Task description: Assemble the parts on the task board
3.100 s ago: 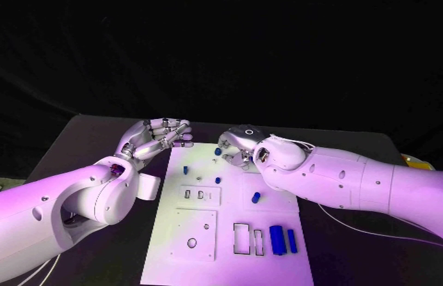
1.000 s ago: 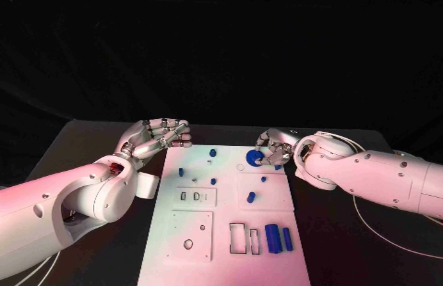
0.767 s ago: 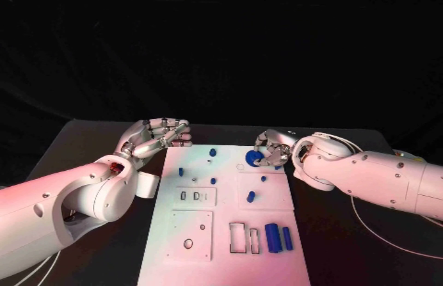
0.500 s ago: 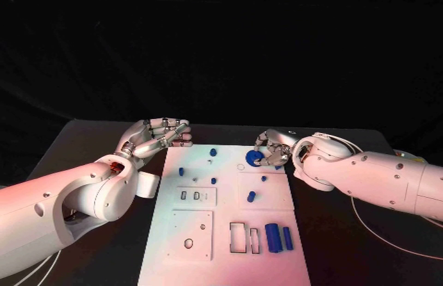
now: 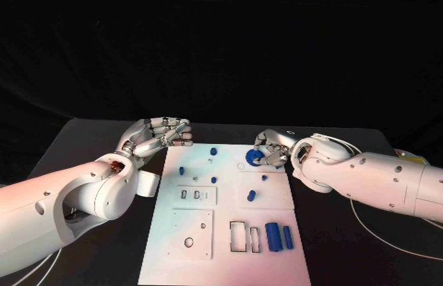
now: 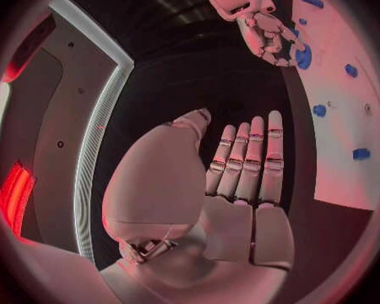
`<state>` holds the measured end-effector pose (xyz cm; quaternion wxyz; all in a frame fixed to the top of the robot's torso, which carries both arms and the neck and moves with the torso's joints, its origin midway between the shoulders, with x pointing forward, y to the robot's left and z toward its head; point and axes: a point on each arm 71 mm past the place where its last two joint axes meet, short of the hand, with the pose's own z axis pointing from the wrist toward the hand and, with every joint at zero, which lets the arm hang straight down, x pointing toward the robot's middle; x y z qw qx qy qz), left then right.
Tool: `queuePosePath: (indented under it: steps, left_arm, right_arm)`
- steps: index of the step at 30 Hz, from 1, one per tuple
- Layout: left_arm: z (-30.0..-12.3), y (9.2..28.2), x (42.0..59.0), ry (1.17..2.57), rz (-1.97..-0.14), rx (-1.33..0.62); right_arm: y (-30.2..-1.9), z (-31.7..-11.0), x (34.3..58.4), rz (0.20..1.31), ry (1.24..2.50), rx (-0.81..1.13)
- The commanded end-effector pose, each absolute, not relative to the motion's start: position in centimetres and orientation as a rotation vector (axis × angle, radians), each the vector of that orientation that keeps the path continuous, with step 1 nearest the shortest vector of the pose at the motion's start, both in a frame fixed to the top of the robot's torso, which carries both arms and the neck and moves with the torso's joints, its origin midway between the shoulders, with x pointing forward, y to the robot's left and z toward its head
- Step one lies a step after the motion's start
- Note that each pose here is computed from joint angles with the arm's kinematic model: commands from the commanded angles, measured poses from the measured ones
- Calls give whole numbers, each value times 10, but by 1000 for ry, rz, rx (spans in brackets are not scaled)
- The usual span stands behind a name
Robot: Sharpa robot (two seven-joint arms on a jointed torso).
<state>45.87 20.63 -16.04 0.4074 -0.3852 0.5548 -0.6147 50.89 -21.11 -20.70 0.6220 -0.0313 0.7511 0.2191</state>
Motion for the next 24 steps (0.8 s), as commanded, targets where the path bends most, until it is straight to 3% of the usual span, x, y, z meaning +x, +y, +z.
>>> queuePosePath:
  steps: [1, 15, 24]
  left_arm:
    - [-159, 204, 458, 1404, -1573, -965]
    - [-160, 204, 458, 1405, -1571, -966]
    - [-160, 204, 459, 1406, -1571, -966]
  right_arm:
    - [-210, -210, 506, 468, 1702, -110]
    - [-197, -199, 495, 517, 1550, -172]
    - [-166, -189, 481, 544, 1478, -299]
